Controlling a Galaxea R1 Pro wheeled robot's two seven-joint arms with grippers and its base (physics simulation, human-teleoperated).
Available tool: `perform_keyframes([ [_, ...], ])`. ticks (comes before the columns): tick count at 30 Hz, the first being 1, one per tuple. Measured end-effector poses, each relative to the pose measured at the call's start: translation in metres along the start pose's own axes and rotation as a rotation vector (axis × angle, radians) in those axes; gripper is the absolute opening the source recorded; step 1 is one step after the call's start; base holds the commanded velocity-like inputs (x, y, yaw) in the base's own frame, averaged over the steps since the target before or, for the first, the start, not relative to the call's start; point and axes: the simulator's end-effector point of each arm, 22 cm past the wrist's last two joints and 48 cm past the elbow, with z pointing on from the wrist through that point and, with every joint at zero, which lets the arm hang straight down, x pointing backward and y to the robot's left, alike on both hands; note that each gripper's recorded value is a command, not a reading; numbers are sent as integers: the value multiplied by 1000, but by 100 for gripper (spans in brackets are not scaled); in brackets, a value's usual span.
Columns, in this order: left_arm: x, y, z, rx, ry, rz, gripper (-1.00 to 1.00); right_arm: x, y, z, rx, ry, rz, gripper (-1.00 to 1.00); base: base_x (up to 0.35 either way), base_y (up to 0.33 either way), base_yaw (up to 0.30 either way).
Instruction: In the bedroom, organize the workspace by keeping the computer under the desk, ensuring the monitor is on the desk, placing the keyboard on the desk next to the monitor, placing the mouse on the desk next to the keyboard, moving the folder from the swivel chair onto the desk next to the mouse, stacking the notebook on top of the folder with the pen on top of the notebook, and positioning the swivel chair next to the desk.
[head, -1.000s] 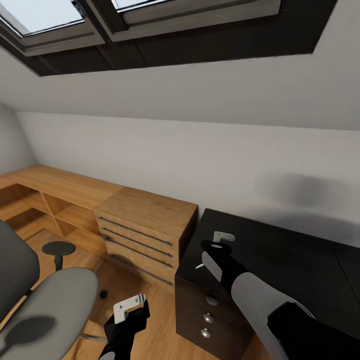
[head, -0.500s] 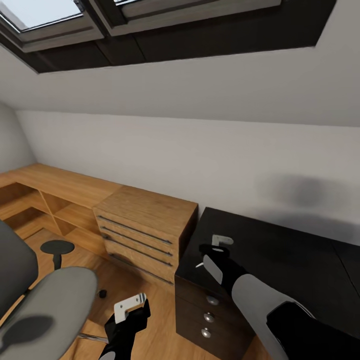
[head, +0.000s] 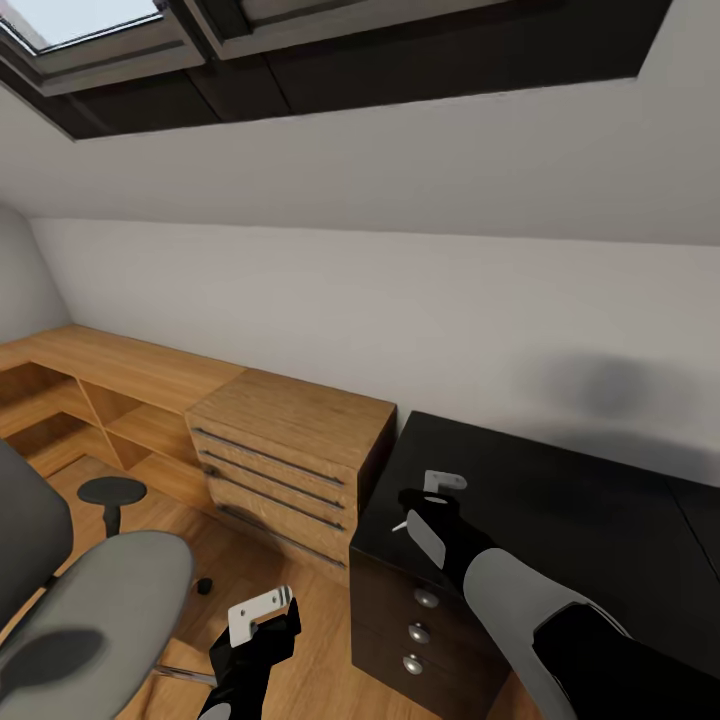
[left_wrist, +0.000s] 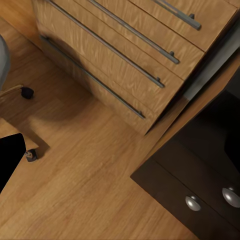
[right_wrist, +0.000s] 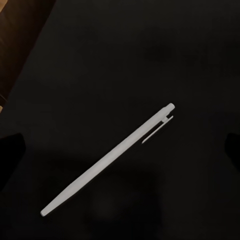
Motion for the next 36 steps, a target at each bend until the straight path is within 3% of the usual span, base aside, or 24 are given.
perform_keyframes([
  [32, 34, 7, 30, 0, 1, 0, 100, 31, 1, 31, 2, 4, -2, 100, 0, 0, 0],
  [36, 39, 8, 34, 0, 1, 0, 100, 42, 0, 35, 4, 31, 16, 100, 0, 0, 0],
])
